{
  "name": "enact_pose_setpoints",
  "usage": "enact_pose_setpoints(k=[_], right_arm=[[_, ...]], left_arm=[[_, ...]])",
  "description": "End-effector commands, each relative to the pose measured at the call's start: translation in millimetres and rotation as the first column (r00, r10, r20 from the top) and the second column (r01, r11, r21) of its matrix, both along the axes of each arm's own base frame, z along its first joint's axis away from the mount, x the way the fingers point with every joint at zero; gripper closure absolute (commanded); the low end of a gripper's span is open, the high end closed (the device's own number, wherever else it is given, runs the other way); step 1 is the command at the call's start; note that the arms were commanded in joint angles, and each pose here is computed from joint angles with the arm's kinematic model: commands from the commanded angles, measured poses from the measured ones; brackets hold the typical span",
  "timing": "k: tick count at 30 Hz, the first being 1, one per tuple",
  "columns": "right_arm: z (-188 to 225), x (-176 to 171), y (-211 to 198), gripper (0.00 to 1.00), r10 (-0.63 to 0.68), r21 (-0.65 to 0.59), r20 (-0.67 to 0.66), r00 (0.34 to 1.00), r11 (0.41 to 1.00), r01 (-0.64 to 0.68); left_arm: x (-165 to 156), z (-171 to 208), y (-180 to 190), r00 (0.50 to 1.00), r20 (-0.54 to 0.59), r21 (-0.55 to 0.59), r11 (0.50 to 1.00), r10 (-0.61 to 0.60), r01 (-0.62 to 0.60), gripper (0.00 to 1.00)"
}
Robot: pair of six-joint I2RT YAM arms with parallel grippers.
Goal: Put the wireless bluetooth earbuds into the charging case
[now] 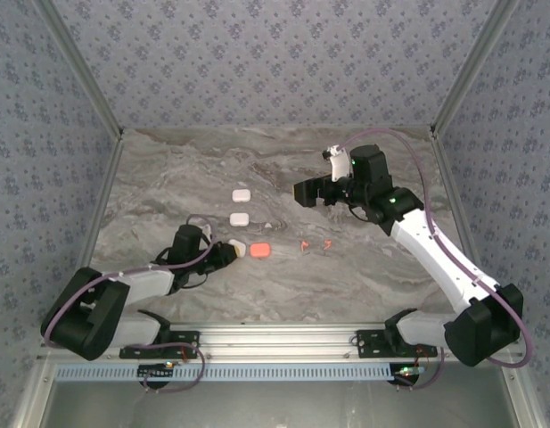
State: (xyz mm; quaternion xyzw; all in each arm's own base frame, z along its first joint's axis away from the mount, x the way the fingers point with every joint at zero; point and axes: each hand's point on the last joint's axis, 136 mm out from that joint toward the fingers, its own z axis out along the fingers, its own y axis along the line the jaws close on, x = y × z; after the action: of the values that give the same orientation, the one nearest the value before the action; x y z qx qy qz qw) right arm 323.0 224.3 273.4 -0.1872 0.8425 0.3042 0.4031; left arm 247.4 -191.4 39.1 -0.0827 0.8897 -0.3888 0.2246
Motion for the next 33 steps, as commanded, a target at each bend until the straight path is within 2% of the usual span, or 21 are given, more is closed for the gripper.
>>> enact_pose_setpoints(k=[1, 4, 7, 12, 18, 21, 23, 25, 29, 33], right_arm=[[-3, -4, 3, 0.0, 0.015, 0.002, -0.027, 1.0, 1.0, -0.015], [-3, -4, 3, 0.0, 0.016, -0.004, -0.026, 1.0, 1.0, -0.016], [-4, -4, 2, 0.0, 0.019, -0.017, -0.023, 1.0, 1.0, -0.02], [-7, -6, 2, 0.0, 0.047, -0.057, -0.021, 0.999, 0.997, -0.048], [-16, -17, 10, 0.0, 0.177, -0.211, 0.067, 0.982, 0.964, -0.159], [-37, -36, 27, 0.0, 0.383, -0.365, 0.119, 0.916, 0.875, -0.318], [-61, -53, 40, 0.0, 0.529, -0.498, 0.125, 0.84, 0.765, -0.408], [-82, -64, 52, 0.0, 0.63, -0.576, 0.1, 0.77, 0.668, -0.472], [-123, -73, 79, 0.0, 0.745, -0.65, 0.031, 0.667, 0.522, -0.552], [-157, -73, 101, 0.0, 0.797, -0.677, -0.016, 0.603, 0.435, -0.594]], left_arm=[[3, -2, -1, 1.0, -0.02, -0.004, 1.0, 0.022, -0.022, 0.8], [3, -4, 5, 0.999, -0.021, 0.023, 0.999, 0.045, -0.045, 0.76], [3, -3, 8, 0.999, -0.018, 0.047, 0.998, 0.051, -0.05, 0.58], [3, 1, 12, 0.998, -0.015, 0.077, 0.996, 0.053, -0.052, 0.42], [4, 13, 29, 0.996, 0.022, 0.168, 0.982, 0.088, -0.09, 0.26], [12, 36, 41, 0.989, 0.09, 0.186, 0.974, 0.115, -0.131, 0.2], [20, 58, 49, 0.979, 0.151, 0.188, 0.969, 0.135, -0.162, 0.17], [27, 79, 56, 0.967, 0.205, 0.186, 0.963, 0.155, -0.193, 0.14], [41, 109, 72, 0.94, 0.276, 0.189, 0.948, 0.199, -0.256, 0.12], [49, 120, 84, 0.919, 0.301, 0.174, 0.933, 0.255, -0.316, 0.11]])
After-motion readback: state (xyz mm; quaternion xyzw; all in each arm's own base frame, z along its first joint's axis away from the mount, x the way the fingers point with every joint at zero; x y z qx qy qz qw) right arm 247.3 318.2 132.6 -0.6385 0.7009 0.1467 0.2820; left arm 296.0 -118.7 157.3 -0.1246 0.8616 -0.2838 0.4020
